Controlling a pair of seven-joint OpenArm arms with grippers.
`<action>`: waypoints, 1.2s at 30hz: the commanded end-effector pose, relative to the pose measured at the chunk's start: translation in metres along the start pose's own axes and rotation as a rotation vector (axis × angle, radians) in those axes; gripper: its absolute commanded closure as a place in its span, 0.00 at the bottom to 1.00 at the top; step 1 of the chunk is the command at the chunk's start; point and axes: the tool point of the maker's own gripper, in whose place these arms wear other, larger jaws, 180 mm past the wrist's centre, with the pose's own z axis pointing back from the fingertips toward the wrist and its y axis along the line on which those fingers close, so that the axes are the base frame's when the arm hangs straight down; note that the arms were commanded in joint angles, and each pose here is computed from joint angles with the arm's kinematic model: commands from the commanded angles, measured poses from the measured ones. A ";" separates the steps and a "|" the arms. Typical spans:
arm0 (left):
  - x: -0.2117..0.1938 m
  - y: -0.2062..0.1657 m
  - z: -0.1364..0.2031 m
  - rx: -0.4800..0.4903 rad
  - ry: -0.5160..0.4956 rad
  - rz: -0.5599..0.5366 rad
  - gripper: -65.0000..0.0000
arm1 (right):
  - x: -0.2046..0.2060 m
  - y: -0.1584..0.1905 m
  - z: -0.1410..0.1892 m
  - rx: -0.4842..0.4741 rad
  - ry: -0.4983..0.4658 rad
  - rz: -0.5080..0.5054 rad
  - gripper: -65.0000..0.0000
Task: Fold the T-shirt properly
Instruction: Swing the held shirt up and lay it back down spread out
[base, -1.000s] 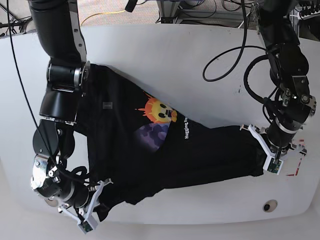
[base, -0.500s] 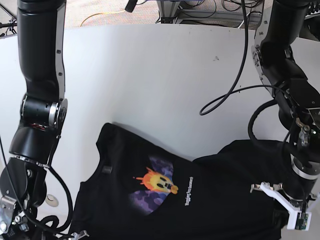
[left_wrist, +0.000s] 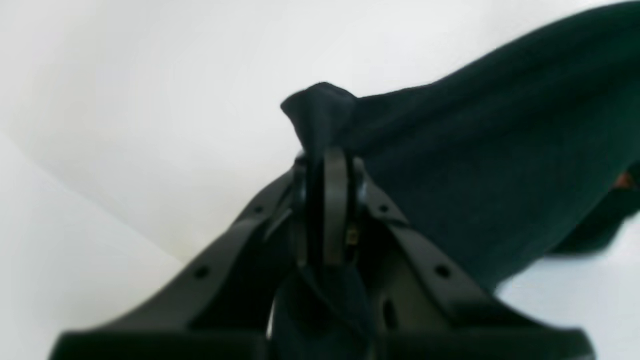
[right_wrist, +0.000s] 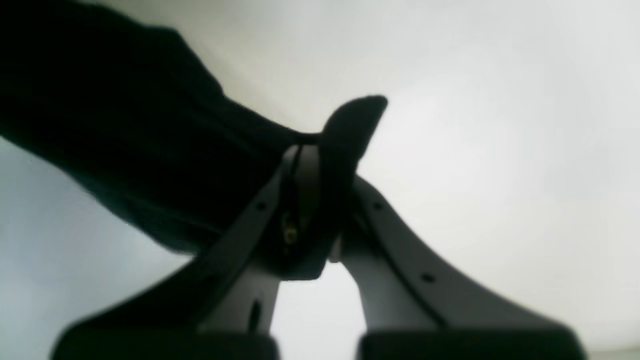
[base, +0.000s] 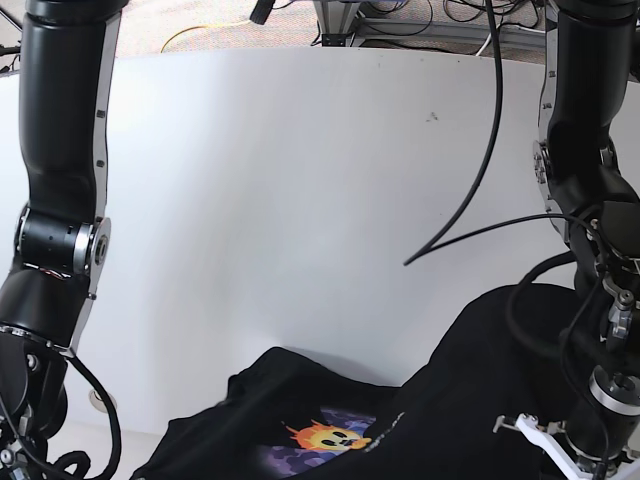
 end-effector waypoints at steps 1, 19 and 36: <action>0.003 0.011 0.003 0.042 -0.012 -0.006 1.00 | 0.017 -0.021 0.025 -0.091 -0.064 0.032 1.00; -0.199 -0.090 0.058 -0.219 0.453 -0.053 1.00 | -0.203 0.122 0.017 0.075 0.221 -0.035 1.00; -0.337 -0.161 0.183 -0.421 0.865 0.002 1.00 | -0.348 0.219 0.085 0.169 0.488 -0.260 1.00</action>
